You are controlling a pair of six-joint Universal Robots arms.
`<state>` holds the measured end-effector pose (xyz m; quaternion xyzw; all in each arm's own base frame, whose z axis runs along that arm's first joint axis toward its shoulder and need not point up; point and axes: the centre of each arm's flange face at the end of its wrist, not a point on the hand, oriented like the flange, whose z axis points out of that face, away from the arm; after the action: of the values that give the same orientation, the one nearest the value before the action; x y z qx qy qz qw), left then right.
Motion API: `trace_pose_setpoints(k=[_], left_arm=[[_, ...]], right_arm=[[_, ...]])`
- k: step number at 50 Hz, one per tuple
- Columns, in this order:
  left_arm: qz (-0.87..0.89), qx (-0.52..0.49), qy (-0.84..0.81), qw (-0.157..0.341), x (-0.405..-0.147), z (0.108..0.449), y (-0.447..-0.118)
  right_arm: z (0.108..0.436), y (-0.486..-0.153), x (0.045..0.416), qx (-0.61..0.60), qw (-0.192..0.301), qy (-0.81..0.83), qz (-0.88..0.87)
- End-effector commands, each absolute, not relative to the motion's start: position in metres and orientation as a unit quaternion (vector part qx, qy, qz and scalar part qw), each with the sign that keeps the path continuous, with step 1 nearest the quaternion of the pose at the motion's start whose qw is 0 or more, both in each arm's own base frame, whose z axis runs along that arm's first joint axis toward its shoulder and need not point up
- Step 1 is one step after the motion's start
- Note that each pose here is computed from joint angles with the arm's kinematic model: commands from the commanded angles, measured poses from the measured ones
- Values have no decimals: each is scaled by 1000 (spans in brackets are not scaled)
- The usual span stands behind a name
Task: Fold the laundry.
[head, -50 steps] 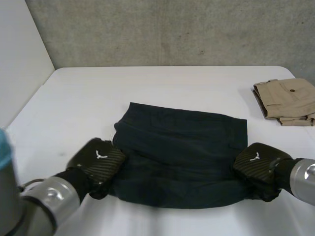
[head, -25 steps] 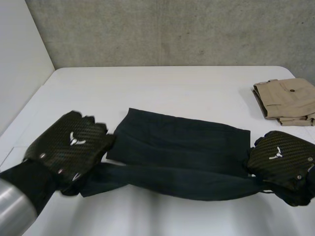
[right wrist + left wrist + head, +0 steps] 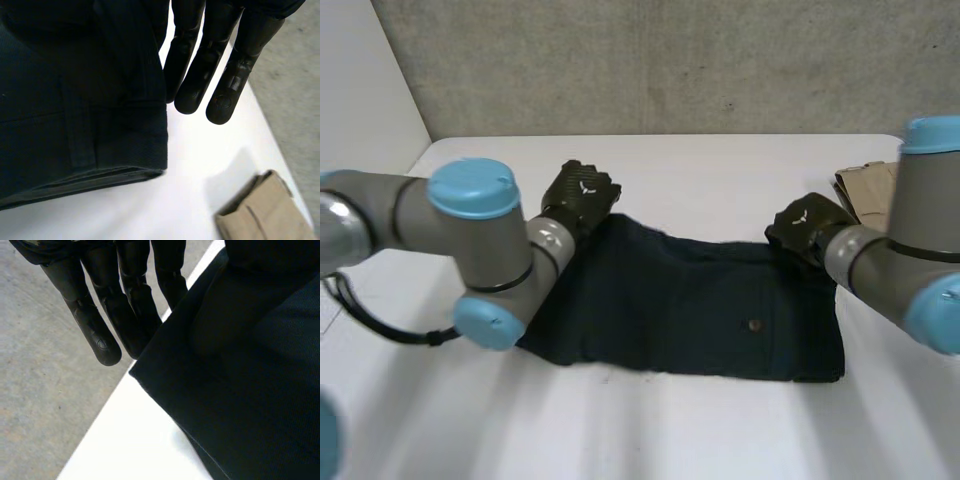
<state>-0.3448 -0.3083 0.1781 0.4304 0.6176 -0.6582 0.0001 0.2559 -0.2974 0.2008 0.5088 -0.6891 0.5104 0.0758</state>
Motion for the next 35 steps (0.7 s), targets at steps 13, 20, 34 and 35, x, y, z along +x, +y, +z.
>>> trace_pose_setpoints(k=[13,20,34,35], left_arm=[[-718,386,579,20,-375,129,-370],[-736,377,563,5,-377,159,-349],[-701,332,625,-85,-325,209,-251],[-697,327,631,-91,-322,208,-246]], right_arm=[[148,-371,288,448,161,-643,599],[194,-365,276,378,160,-629,660],[238,-277,224,271,13,-724,634],[234,-273,220,270,8,-732,625]])
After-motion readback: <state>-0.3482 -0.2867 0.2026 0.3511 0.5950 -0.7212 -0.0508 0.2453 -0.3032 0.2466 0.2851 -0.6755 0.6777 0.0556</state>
